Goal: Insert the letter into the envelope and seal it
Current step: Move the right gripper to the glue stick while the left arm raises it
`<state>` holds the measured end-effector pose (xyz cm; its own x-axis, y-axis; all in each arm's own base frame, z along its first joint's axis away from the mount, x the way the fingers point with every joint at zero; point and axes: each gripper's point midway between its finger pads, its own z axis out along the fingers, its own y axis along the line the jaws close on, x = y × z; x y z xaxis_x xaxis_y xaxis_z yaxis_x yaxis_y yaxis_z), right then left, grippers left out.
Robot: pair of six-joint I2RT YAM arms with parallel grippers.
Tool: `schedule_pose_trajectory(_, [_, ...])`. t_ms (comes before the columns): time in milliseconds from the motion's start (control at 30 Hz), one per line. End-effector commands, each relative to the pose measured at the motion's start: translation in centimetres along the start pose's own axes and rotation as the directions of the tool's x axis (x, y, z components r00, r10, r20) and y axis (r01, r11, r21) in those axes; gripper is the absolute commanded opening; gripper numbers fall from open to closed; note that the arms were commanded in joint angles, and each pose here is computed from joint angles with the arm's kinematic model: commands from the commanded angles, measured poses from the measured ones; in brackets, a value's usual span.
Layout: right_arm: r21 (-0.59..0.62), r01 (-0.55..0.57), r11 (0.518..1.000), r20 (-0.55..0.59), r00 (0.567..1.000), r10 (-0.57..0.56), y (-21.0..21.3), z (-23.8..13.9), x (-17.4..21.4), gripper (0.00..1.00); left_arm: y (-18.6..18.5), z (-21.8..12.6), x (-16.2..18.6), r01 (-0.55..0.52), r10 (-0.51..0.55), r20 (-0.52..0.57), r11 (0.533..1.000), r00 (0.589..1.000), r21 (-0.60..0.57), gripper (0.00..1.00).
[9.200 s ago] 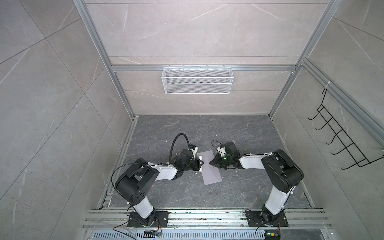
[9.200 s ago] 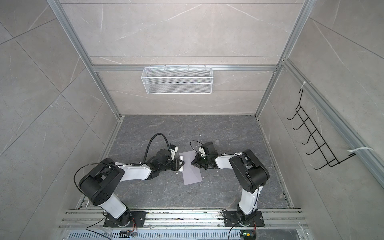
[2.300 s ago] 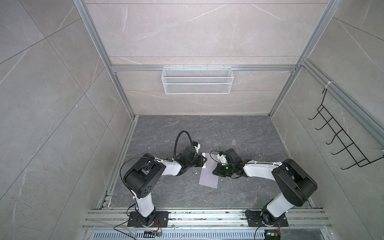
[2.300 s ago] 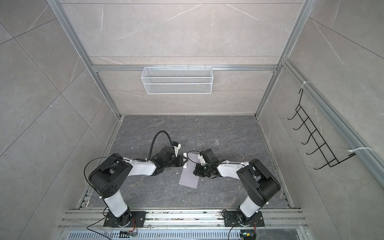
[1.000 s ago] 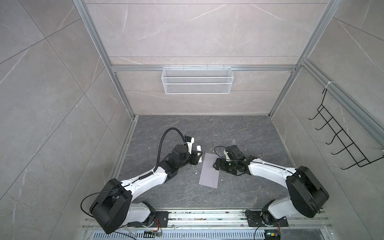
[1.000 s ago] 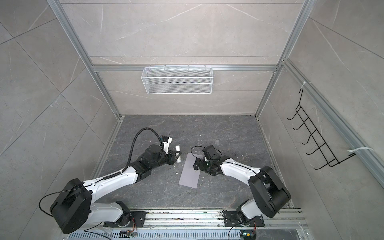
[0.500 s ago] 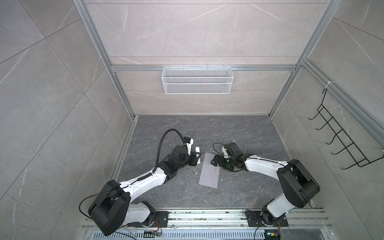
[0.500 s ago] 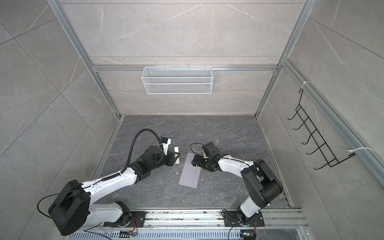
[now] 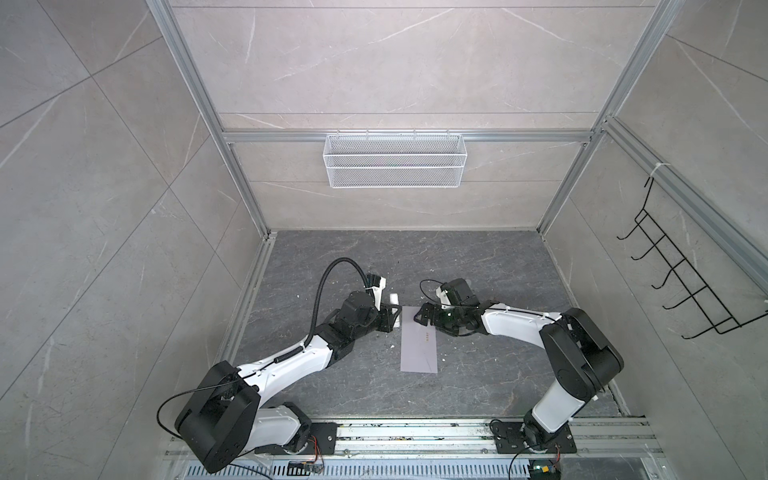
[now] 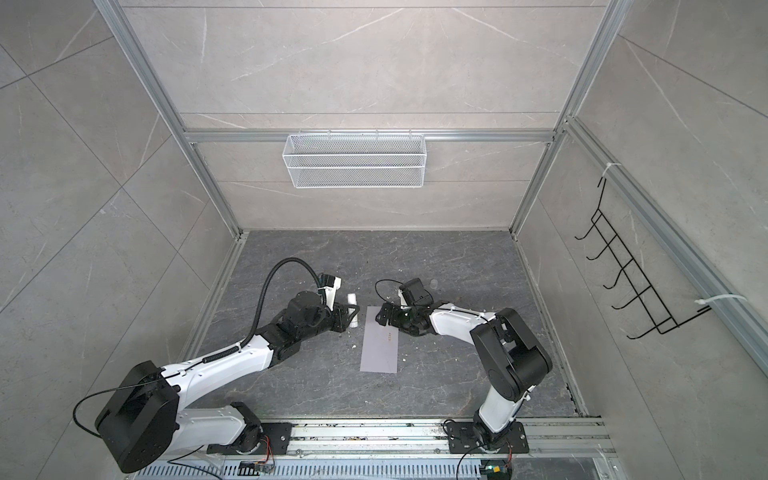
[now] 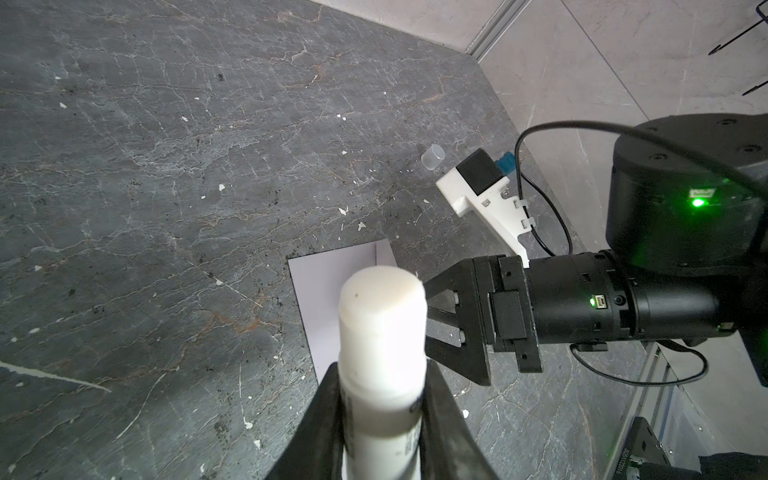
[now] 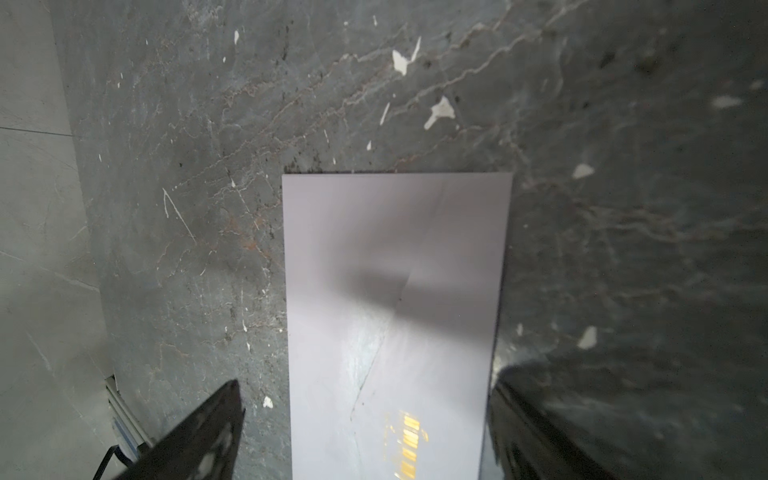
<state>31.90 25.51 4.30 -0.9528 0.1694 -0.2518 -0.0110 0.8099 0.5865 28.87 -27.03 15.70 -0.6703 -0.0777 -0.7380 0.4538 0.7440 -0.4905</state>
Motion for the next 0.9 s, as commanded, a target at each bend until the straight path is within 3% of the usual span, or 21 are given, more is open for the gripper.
schedule_pose_trajectory(0, [0.01, -0.014, 1.0, -0.037, 0.999, 0.015, -0.5, 0.7, 0.5, 0.93, -0.4, -0.6, -1.1, -0.033, 0.032, 0.047, 0.999, 0.998, 0.007, 0.0])
schedule_pose_trajectory(300, [0.0, 0.001, 1.0, -0.022, 1.0, -0.001, 0.0, 0.1, 0.0, 0.93, -0.6, -0.7, -1.3, -0.029, 0.028, 0.055, 0.999, 0.998, 0.014, 0.0])
schedule_pose_trajectory(567, [-0.098, 0.135, 0.986, 0.149, 0.982, -0.12, 4.0, -6.0, -1.7, 0.93, -2.6, -1.6, -2.8, 0.012, -0.023, 0.099, 0.994, 0.995, 0.106, 0.0])
schedule_pose_trajectory(700, [-0.24, 0.253, 0.937, 0.246, 0.95, -0.194, 7.5, -10.5, -1.2, 0.94, -4.3, -2.8, -4.2, 0.025, -0.051, 0.137, 0.982, 0.989, 0.188, 0.0])
schedule_pose_trajectory(867, [-0.453, 0.36, 0.816, 0.319, 0.92, -0.229, 12.1, -14.7, 0.7, 0.94, -7.3, -4.6, -6.4, 0.02, -0.086, 0.188, 0.944, 0.978, 0.33, 0.0])
